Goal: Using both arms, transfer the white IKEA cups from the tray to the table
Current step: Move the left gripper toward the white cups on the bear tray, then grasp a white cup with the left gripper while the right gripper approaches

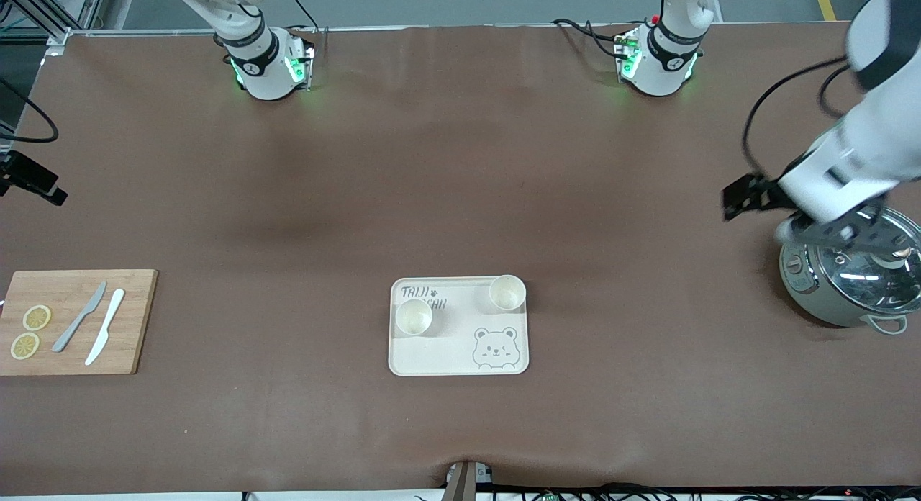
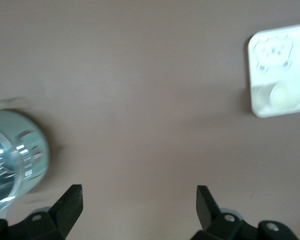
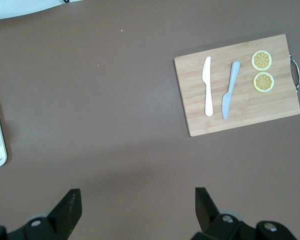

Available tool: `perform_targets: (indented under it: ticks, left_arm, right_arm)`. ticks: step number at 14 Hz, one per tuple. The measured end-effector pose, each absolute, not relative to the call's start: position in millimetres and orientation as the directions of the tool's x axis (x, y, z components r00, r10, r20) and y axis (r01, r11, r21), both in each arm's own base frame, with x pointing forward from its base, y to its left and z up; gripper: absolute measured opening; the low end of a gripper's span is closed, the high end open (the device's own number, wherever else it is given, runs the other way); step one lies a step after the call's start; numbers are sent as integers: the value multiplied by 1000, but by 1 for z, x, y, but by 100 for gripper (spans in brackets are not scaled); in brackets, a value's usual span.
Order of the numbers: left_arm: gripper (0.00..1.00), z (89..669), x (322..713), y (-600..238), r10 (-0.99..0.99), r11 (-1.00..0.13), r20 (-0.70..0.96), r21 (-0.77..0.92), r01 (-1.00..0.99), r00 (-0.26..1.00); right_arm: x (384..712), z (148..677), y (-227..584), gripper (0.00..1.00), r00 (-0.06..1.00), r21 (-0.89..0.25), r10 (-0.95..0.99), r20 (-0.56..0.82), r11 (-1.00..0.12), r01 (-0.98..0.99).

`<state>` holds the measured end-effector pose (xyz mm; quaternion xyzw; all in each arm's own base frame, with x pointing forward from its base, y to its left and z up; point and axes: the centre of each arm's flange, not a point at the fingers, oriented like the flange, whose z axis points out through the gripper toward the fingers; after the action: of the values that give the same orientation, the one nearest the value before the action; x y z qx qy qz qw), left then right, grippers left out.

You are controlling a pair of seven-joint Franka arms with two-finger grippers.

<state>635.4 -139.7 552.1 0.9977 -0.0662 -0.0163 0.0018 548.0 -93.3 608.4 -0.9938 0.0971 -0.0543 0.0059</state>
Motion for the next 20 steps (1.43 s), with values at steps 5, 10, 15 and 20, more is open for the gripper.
perform_targets:
  ticks: [5,10,15,20]
  left_arm:
    - [100,409,692,-267,-97,-995,-45,20,-96,994]
    - [100,357,684,-342,-22,-999,6,40,-22,1000]
    - [100,302,685,-358,-8,-998,39,62,-11,999]
    - [100,262,668,-370,9,-998,30,65,7,1000]
  right_arm:
    - [559,594,-94,100,976,-26,-191,103,-982,-189]
    - [573,584,-93,100,973,-30,-185,141,-983,-183]
    - [574,584,-91,100,969,-82,-202,141,-978,-192]
    - [579,591,-54,100,976,-106,-168,140,-982,-154]
